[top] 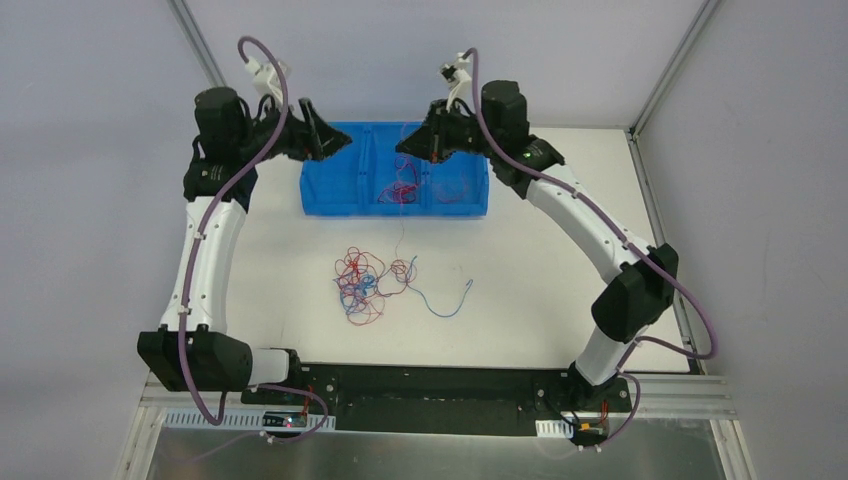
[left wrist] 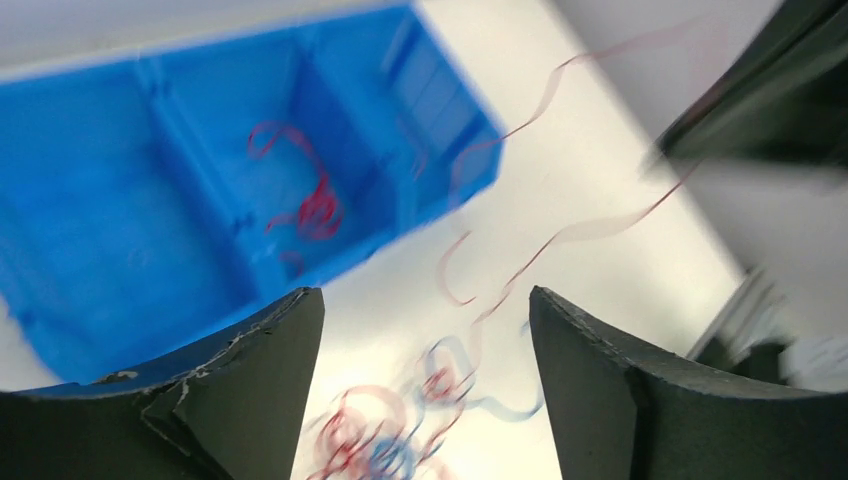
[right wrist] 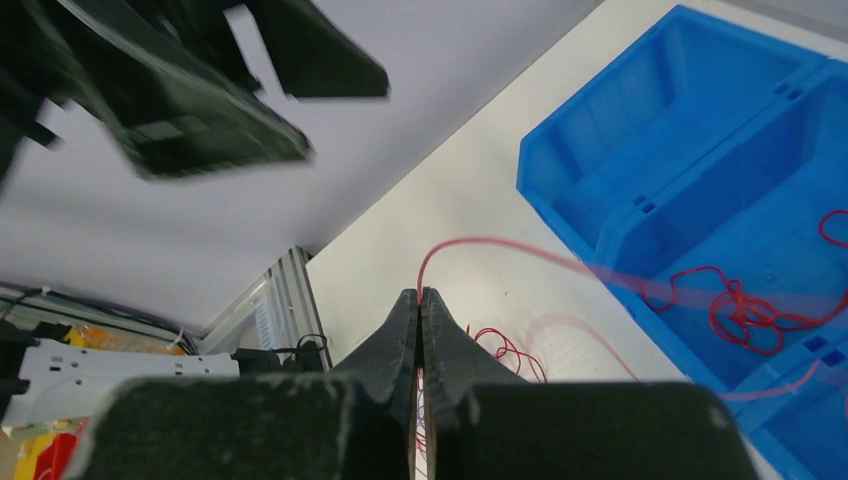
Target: Untangle the cables
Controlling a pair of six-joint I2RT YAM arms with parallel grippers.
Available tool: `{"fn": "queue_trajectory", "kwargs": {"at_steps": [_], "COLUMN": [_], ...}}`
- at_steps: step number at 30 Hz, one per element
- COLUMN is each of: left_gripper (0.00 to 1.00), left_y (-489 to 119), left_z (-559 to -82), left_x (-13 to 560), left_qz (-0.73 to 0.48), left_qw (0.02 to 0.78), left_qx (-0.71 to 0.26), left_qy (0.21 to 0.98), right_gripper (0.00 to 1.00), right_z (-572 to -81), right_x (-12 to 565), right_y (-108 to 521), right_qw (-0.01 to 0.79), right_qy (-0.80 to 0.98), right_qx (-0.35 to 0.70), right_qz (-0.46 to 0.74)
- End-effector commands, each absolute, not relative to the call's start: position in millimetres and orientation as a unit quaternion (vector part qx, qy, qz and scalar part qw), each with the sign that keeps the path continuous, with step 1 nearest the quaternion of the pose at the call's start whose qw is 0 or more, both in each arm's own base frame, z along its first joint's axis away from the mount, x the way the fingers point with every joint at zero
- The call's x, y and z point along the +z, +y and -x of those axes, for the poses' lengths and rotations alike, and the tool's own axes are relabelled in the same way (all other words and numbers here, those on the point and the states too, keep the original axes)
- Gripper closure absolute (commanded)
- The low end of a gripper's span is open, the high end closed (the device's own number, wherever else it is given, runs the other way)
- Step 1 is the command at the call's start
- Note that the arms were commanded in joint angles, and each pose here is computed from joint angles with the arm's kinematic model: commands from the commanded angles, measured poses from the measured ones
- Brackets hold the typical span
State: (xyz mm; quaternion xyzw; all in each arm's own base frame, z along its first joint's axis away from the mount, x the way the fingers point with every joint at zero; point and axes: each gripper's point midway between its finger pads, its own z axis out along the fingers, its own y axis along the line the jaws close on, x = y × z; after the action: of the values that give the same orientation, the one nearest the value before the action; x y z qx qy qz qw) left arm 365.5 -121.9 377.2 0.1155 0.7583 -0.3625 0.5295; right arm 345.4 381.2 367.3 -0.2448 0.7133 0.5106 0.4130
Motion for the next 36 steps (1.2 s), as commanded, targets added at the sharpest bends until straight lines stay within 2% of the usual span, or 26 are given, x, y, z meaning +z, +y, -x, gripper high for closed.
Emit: {"fn": "queue_trajectory", "kwargs": {"at_steps": [1,5,8,13,16,19,23,27,29,33,36], "left_gripper": [0.21,0.19,0.13,0.16,0.23,0.39,0.5,0.66,0.68,0.63,0.65], "left_y": [-118.7,-134.4,-166.3,-216.1,-234.3,-237.8,-236.4,-230.3,-227.7,-218.0,-211.8], "left_z": [-309.9,-288.7,-281.4,-276.7,-286.2,-310.2,-316.0,-312.6,-302.1,-276.0,-266.2], "left_x": [297.0,243.8,217.8,189.9,181.8,177.2,150.4,125.6,117.8,104.3,101.6], "left_qz": [-0.306,-0.382,-0.428,-0.434,-0.432,-0.382,-0.362,-0.366,-0.379,-0.398,-0.402], "left_qw": [0.508,0.481,0.45,0.423,0.458,0.482,0.476,0.46,0.449,0.423,0.408], "left_qx": [-0.296,-0.266,-0.276,-0.322,-0.309,-0.284,-0.276,-0.263,-0.265,-0.268,-0.265], "left_qy": [0.749,0.743,0.734,0.727,0.713,0.736,0.752,0.765,0.764,0.768,0.776], "right_gripper": [1.0,1.0,1.0,1.0,1.0,1.0,1.0,1.0,1.0,1.0,1.0], "right_z": [-328.8,-326.0,-324.6,-318.7,-314.8,-309.7,-303.0,-299.3,-303.9,-313.3,-323.0], "right_x": [427.1,441.2,452.6,466.5,477.3,489.9,516.1,547.4,565.4,598.1,610.9], "right_y": [357.2,351.3,347.2,341.7,337.6,334.5,328.6,313.0,295.3,259.5,240.5], "right_qw": [0.441,0.442,0.445,0.449,0.452,0.449,0.453,0.477,0.504,0.547,0.571], "right_qy": [0.686,0.681,0.679,0.675,0.672,0.668,0.66,0.645,0.634,0.611,0.601], "right_qx": [0.535,0.545,0.55,0.553,0.558,0.568,0.581,0.584,0.576,0.567,0.555], "right_qz": [0.221,0.208,0.198,0.19,0.181,0.169,0.149,0.127,0.11,0.083,0.069]}}
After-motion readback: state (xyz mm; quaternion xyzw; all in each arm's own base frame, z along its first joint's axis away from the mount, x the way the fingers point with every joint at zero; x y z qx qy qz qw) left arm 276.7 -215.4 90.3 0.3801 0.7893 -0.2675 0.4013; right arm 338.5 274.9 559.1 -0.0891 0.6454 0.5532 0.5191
